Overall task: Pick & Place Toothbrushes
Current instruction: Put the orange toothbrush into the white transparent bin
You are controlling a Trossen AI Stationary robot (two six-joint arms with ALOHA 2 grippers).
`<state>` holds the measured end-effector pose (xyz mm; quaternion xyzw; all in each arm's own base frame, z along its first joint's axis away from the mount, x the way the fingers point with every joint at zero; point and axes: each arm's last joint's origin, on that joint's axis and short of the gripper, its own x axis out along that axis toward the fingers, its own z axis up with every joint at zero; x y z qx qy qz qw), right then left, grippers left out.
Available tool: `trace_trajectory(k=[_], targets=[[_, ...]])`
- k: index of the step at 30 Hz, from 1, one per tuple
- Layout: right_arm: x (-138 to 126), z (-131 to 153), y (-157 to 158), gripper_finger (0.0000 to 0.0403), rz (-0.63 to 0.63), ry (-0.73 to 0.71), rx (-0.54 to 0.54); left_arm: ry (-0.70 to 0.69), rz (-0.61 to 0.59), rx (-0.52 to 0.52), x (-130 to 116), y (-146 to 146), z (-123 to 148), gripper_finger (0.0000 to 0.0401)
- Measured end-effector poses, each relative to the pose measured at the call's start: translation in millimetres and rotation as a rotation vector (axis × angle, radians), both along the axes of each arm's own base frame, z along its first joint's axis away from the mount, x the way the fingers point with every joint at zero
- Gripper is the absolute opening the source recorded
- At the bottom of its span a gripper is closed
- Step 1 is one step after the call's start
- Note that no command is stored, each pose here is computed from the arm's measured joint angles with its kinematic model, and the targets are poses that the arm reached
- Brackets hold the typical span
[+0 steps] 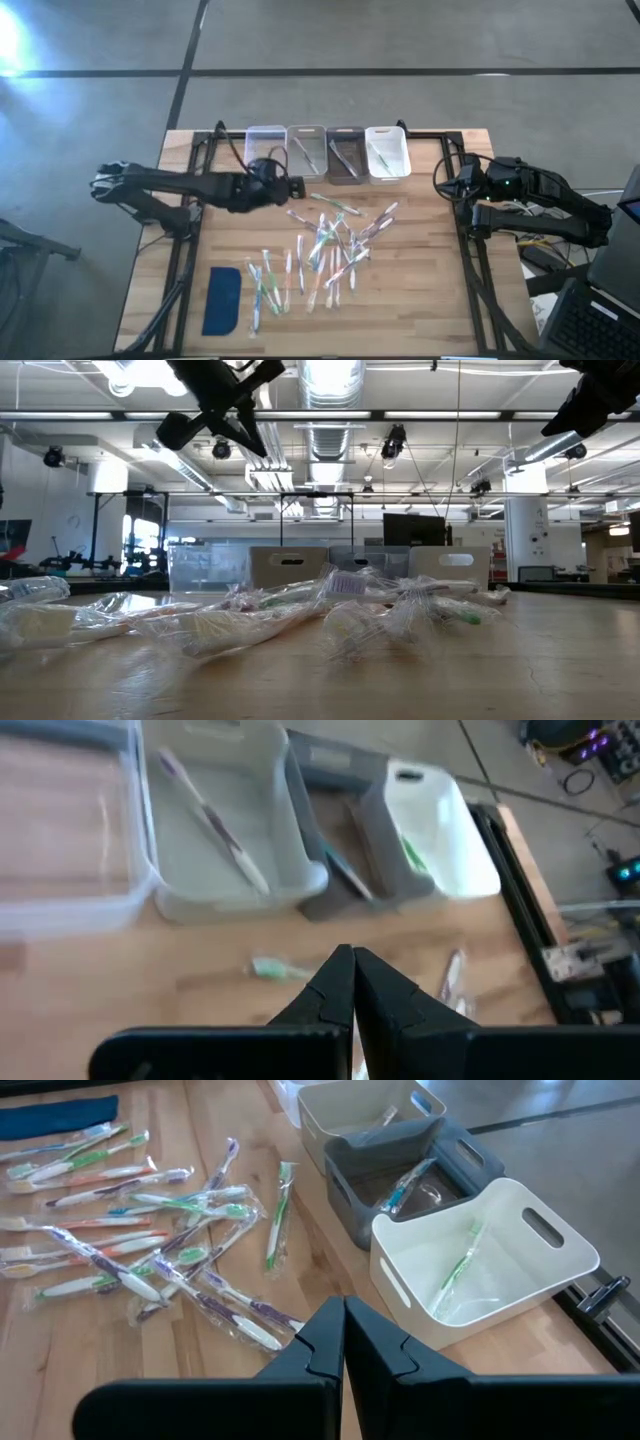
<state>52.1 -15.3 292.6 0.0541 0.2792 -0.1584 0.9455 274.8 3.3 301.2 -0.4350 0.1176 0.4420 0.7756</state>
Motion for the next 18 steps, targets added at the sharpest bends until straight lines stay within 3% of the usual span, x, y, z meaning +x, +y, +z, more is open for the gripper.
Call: trace_trajectory(k=[11,18], targets=[[0,0,0,0.0008,0.000,0.000,0.000,-0.028,-0.080,-0.166,13,-57,-10,0.0007],[0,0,0,0.0008,0.000,0.000,0.000,-0.008,-0.118,-0.186,17,-83,22,0.0007]])
